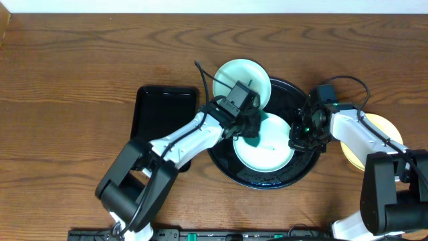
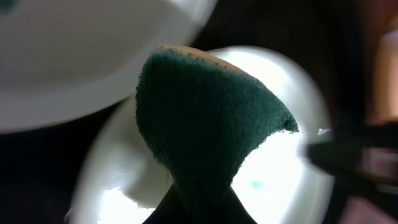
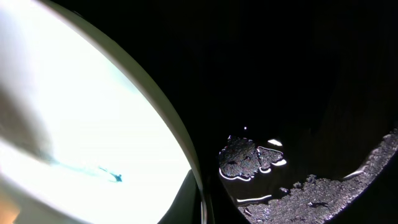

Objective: Clean dirty plates on tray and stack at the side
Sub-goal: 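Scrub the center mint plate with the sponge in the left gripper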

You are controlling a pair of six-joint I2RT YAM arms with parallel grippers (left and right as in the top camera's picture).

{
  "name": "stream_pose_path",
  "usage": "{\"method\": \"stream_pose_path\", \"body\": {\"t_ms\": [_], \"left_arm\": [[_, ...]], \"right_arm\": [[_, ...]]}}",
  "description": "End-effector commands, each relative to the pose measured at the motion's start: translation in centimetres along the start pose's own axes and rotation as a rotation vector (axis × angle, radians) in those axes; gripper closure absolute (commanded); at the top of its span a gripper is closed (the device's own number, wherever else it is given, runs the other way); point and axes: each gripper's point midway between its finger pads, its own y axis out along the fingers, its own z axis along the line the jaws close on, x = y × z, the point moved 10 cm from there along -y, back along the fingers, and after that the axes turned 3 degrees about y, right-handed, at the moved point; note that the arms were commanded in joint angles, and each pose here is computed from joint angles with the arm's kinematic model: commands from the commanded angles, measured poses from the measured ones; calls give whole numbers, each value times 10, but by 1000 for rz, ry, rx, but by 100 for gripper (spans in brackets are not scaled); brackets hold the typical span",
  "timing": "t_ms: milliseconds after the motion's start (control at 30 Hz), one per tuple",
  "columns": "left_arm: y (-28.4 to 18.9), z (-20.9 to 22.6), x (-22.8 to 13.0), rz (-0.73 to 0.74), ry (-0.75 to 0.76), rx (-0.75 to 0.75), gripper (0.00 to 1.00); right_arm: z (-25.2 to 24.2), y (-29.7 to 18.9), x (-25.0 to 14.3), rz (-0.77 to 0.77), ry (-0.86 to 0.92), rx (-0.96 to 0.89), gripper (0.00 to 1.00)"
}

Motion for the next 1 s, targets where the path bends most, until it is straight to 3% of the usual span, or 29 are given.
{"method": "stream_pose_path", "body": {"t_ms": [0, 300, 567, 733, 967], "left_arm": [[-12, -33, 0, -28, 48, -135, 92], [25, -51, -16, -33, 76, -102, 92], [49, -39, -25, 8, 141, -66, 88], [43, -5, -20, 15, 93, 123, 92], [16, 20, -7, 26, 6, 143, 92]], "right_arm": [[-3, 3, 0, 3, 1, -29, 99], [-3, 3, -1, 7, 2, -30, 99], [-3, 3, -1, 7, 2, -30, 99], [-3, 3, -1, 7, 1, -30, 99], [-3, 3, -1, 7, 1, -30, 99]]}}
